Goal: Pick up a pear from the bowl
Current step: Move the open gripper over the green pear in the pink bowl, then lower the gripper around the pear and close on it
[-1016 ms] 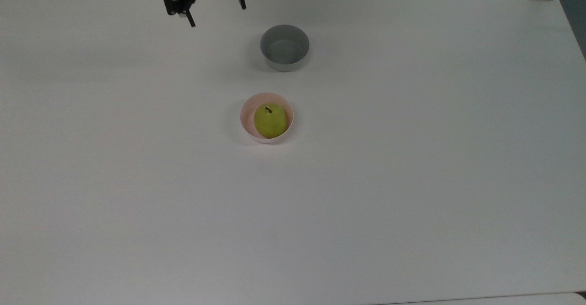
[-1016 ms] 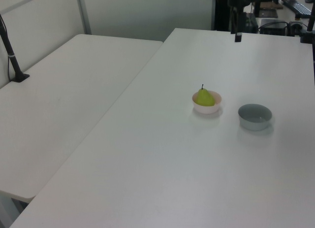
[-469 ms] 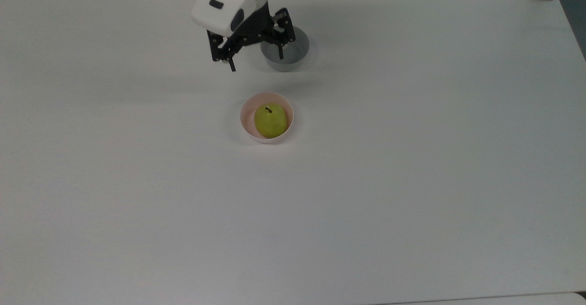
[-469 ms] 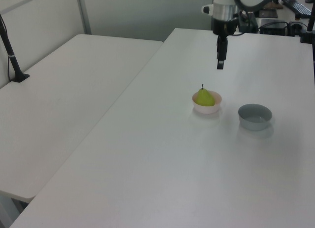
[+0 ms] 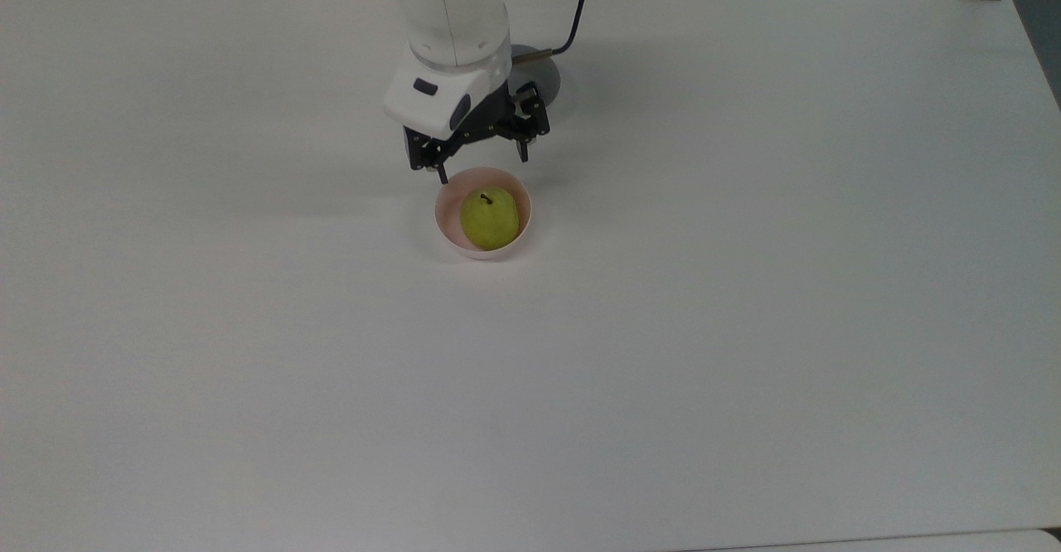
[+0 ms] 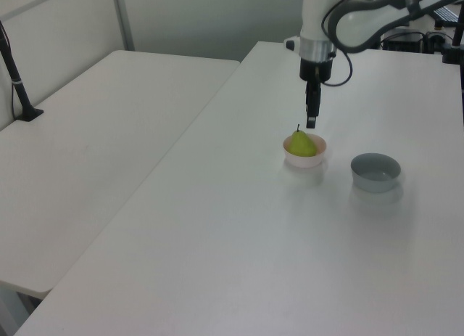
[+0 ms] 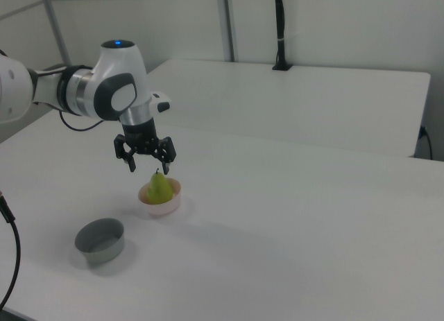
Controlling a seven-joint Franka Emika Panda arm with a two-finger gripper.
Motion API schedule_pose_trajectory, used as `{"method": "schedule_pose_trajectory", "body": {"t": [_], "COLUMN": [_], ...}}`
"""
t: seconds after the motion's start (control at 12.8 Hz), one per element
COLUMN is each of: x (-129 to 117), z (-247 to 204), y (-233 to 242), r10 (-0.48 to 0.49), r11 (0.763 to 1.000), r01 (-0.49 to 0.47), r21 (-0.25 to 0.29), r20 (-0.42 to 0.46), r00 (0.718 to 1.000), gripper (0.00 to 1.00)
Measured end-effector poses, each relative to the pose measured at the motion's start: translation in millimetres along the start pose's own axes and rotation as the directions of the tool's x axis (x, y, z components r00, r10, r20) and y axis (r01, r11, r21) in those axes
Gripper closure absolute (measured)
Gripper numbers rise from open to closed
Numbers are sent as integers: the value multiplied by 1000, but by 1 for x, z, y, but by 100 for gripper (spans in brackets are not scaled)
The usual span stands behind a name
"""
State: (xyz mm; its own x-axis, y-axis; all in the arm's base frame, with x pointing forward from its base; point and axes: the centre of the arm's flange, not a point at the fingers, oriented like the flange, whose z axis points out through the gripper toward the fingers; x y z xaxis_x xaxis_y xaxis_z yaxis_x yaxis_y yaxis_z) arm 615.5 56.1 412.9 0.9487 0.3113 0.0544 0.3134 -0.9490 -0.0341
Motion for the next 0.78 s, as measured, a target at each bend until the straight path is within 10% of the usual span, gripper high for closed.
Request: {"method": "schedule_pose_trajectory", "body": {"t": [0.63, 0.78], "x": [11, 12], "z": [53, 56], "y": [-3, -1], "r10": [-14, -12], "r11": [1000, 1000], "r01": [14, 12], "r21": [-15, -17], "r20": [-4, -8], "r00": [1000, 1000], "gripper": [10, 34]}}
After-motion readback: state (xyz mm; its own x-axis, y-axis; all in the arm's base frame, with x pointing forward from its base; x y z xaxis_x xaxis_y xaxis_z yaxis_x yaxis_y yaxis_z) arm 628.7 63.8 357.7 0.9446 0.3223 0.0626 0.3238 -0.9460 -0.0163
